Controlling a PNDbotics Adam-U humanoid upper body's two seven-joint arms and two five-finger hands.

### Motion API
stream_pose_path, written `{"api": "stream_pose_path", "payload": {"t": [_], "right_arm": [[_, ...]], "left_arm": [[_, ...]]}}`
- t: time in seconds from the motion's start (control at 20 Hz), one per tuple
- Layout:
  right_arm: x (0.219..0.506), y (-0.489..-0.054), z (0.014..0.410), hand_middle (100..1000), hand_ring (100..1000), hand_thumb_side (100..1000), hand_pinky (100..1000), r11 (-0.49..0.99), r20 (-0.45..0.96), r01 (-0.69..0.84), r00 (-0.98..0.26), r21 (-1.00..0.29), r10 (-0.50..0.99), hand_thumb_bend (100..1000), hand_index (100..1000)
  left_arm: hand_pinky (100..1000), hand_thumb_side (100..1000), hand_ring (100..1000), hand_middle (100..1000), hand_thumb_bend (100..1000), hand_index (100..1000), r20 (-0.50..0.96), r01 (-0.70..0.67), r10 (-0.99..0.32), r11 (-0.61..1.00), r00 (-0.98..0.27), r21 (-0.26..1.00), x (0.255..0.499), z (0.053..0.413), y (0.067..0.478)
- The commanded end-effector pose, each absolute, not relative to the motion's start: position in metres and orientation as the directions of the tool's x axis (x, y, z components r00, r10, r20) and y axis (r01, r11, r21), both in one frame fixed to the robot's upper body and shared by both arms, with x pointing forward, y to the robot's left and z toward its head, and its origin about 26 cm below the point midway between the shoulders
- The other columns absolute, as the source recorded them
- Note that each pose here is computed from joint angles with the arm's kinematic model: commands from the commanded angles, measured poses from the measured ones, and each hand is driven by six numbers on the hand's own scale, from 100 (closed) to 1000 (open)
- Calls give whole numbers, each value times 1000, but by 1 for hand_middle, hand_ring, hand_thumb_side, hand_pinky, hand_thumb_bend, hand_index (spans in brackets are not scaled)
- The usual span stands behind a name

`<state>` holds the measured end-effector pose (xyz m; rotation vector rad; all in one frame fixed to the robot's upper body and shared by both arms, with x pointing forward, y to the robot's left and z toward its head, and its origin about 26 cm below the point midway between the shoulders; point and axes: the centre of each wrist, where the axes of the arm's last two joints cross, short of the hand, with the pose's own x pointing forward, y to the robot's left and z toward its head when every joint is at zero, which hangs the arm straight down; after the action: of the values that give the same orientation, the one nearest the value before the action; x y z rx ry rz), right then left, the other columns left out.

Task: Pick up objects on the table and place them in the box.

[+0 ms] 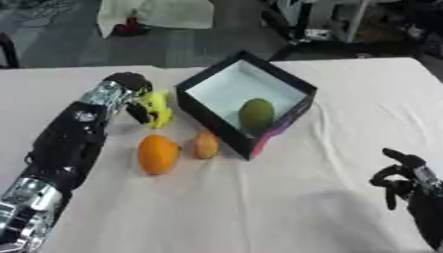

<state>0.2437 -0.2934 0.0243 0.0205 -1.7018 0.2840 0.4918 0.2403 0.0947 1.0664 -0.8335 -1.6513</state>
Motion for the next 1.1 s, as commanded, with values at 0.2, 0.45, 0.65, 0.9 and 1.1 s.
{"api": "stream_pose_path", "payload": {"t": [0.2, 0.45, 0.65, 0.9, 1.1], "right_arm": [[245, -295, 30, 508, 236, 1000, 738, 968, 972, -169, -173, -186, 157, 100, 890], [245, -296, 29, 507, 236, 1000, 738, 968, 973, -167, -168, -186, 158, 100, 890], [244, -296, 27, 508, 236, 1000, 738, 968, 974, -169, -161, -188, 161, 100, 890], [243, -296, 27, 508, 236, 1000, 738, 966, 974, -175, -158, -189, 162, 100, 890], [243, -295, 27, 508, 236, 1000, 737, 966, 974, -179, -161, -188, 159, 100, 890]], "left_arm": [[560, 100, 327, 330, 186, 499, -292, 229, -947, -316, -136, 921, 495, 111, 249], [577, 100, 317, 313, 172, 482, -310, 45, -944, -317, -114, 947, 504, 175, 258], [594, 100, 314, 306, 161, 485, -333, -122, -937, -320, -107, 940, 504, 243, 257], [601, 100, 311, 304, 135, 483, -300, -231, -931, -251, -206, 940, 499, 280, 225], [614, 100, 336, 330, 146, 502, -283, -179, -883, -231, -375, 956, 497, 257, 175]]}}
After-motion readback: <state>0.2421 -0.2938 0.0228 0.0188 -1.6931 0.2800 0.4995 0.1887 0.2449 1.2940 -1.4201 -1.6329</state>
